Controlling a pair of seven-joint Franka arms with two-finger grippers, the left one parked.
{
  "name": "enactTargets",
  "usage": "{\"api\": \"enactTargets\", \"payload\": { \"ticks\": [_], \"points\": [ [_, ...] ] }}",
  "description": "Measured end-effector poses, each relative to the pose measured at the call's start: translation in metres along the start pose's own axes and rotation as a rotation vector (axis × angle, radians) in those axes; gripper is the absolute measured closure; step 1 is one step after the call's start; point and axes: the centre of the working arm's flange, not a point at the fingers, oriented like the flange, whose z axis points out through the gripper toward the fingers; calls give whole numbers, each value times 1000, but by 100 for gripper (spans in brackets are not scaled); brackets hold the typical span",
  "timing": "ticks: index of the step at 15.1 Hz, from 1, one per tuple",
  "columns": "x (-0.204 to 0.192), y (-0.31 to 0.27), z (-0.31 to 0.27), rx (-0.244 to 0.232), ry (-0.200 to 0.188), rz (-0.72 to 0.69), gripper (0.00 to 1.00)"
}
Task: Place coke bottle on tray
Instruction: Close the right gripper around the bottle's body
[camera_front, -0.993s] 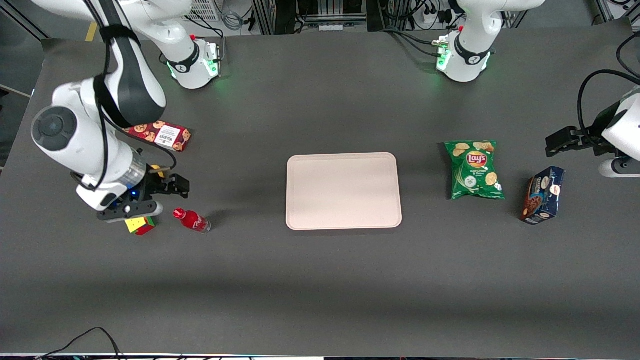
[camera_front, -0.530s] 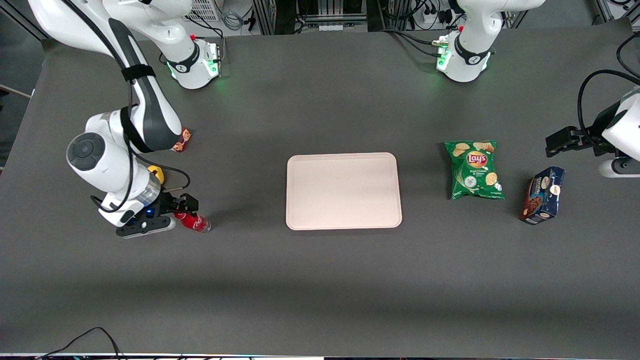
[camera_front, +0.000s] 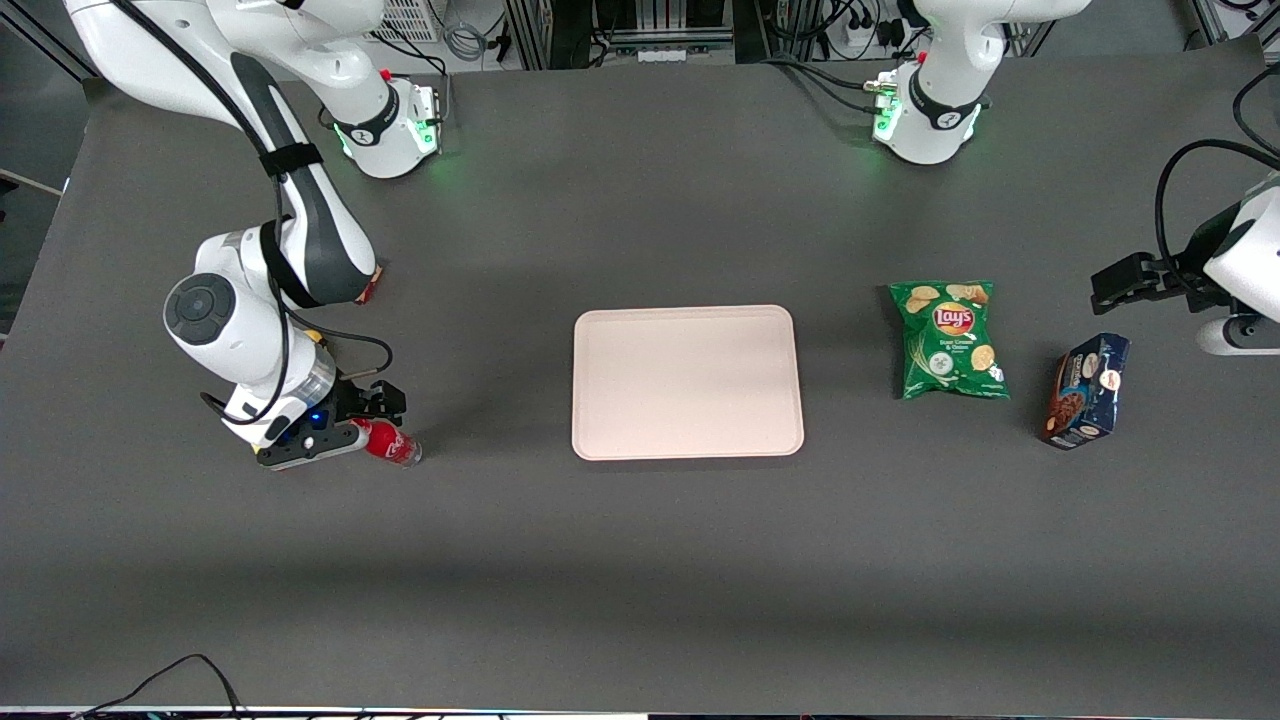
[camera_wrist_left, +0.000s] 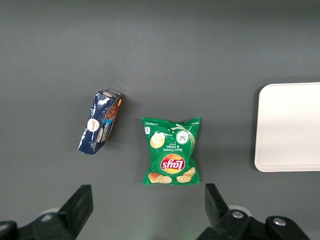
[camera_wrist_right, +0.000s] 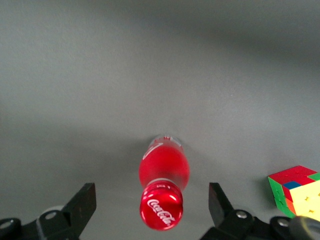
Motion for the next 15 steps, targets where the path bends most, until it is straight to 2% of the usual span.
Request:
{"api": "enactTargets", "payload": {
  "ticks": [4,8,11,14,15],
  "points": [
    [-3,10,16,-4,-26,-7,0],
    [-3,11,17,-5,-28,-7,0],
    [-3,11,17,-5,-27,-9,7],
    [-2,11,16,-5,-25,-10,37],
    [-2,11,16,-5,-25,-12,50]
  ]
}}
